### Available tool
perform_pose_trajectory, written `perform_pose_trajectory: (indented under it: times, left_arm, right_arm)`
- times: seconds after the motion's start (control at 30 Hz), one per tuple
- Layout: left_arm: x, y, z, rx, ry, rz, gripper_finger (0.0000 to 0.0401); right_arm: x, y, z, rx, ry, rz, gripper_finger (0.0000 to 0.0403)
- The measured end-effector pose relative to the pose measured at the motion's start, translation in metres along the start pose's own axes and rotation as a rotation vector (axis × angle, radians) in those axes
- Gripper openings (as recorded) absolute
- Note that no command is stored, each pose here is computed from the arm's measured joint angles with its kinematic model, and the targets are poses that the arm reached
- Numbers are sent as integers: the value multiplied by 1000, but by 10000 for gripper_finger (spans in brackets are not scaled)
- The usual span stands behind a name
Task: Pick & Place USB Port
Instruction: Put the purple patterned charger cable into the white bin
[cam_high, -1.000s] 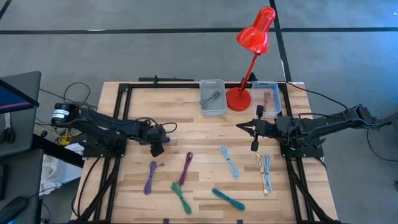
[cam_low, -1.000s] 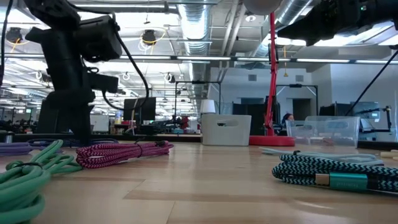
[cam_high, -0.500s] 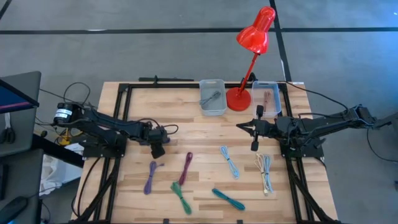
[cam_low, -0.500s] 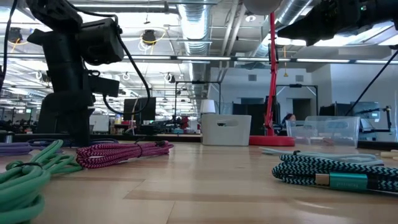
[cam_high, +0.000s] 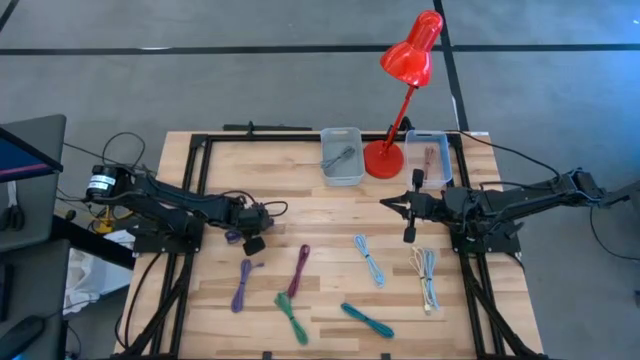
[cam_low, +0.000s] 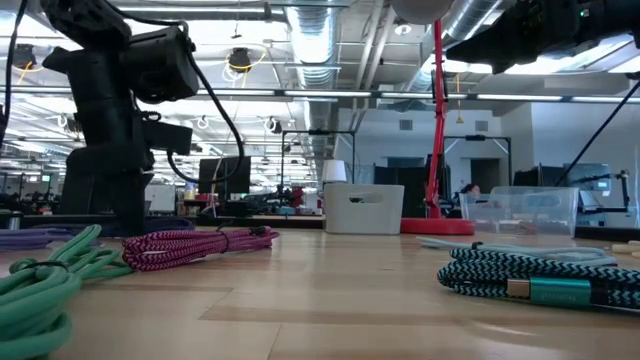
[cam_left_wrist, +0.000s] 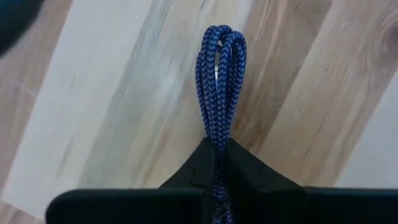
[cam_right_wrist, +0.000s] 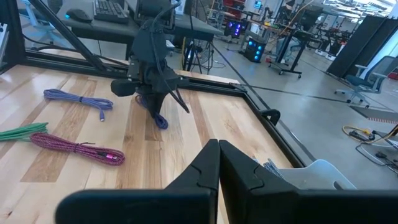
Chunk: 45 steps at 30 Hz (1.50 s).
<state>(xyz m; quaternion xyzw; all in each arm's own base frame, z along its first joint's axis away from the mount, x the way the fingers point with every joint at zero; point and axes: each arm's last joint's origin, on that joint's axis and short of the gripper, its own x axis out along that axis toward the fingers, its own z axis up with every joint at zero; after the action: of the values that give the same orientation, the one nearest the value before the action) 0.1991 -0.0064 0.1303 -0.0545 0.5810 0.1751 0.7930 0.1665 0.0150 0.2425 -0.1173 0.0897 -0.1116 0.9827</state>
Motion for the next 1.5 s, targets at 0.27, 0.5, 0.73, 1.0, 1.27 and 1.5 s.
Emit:
perform_pose_trajectory:
  times: [0.27, 0.5, 0.73, 1.0, 1.27, 1.5]
  left_arm:
    - [-48, 10, 17, -55, -274, -36, 15]
    - [-91, 32, 49, -152, -735, -30, 14]
    - [-106, 57, 78, -171, -933, 23, 14]
    - [-123, 77, 134, -107, -997, 30, 14]
    - [-115, 103, 186, -122, -992, 63, 14]
    - [-69, 133, 213, -230, -1032, -25, 14]
  right_arm:
    - [0, 0, 0, 1, -1, 0, 1]
    - [0, 0, 0, 1, -2, 0, 1]
    - [0, 0, 0, 2, -3, -1, 1]
    - [0, 0, 0, 2, -3, -1, 1]
    - [0, 0, 0, 3, -3, -1, 1]
    - [0, 0, 0, 2, -3, -1, 1]
